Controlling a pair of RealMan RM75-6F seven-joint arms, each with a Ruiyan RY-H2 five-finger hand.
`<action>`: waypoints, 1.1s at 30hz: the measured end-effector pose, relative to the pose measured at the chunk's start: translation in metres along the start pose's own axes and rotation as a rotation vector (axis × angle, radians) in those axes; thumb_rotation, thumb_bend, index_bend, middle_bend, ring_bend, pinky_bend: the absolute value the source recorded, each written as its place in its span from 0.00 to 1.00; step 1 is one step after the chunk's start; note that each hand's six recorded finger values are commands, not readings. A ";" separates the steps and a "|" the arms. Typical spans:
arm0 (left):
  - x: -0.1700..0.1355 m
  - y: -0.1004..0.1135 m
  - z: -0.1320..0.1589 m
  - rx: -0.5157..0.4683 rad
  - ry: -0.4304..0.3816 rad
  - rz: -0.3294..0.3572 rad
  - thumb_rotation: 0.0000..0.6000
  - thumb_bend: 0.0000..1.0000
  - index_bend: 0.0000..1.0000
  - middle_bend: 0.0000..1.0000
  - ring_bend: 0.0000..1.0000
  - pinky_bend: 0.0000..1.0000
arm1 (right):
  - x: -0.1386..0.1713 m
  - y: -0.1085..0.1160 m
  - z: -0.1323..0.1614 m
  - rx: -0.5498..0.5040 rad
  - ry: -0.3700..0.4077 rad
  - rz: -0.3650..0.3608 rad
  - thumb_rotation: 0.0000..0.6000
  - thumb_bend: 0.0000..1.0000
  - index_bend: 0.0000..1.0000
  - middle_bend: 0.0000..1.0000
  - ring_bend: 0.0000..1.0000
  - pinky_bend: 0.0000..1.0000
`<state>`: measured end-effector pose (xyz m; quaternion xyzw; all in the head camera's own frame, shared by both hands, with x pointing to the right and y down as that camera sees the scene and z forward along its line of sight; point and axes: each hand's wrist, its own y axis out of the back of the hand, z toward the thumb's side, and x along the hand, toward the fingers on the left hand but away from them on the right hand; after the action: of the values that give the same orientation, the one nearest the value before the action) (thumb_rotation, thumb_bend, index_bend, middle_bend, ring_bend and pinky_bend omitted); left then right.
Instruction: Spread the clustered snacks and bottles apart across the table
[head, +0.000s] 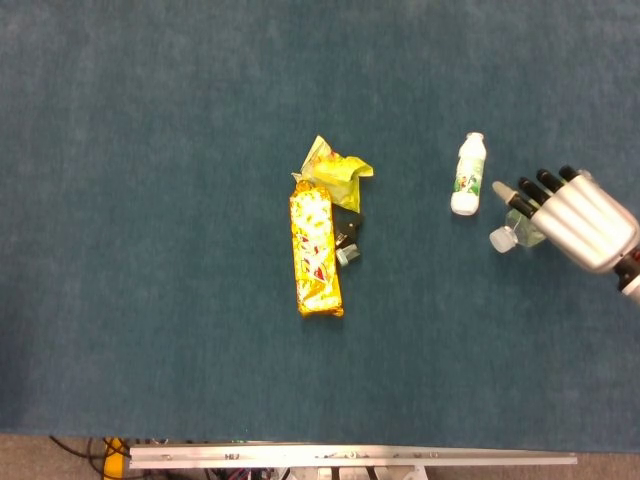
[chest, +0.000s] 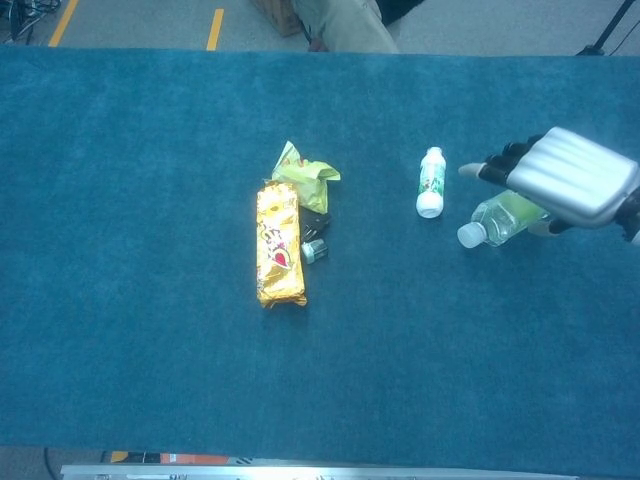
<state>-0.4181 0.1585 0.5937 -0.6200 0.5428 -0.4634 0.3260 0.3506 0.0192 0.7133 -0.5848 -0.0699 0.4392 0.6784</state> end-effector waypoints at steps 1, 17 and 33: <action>0.001 0.000 0.001 0.000 -0.002 -0.001 1.00 0.31 0.26 0.22 0.05 0.13 | 0.000 0.005 -0.001 -0.011 -0.004 -0.015 1.00 0.00 0.17 0.34 0.34 0.54; 0.016 -0.005 0.022 0.026 -0.118 -0.059 1.00 0.31 0.26 0.22 0.05 0.13 | 0.018 0.081 -0.002 -0.160 -0.020 -0.173 1.00 0.00 0.17 0.34 0.34 0.54; 0.073 -0.054 0.094 -0.005 -0.603 -0.285 1.00 0.31 0.25 0.22 0.05 0.12 | 0.076 0.092 -0.041 -0.179 -0.214 -0.123 1.00 0.00 0.22 0.34 0.34 0.54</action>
<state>-0.3125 0.0892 0.6252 -0.7997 0.3309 -0.2988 0.4022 0.3742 0.0338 0.5902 -0.5874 -0.2166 0.4487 0.6377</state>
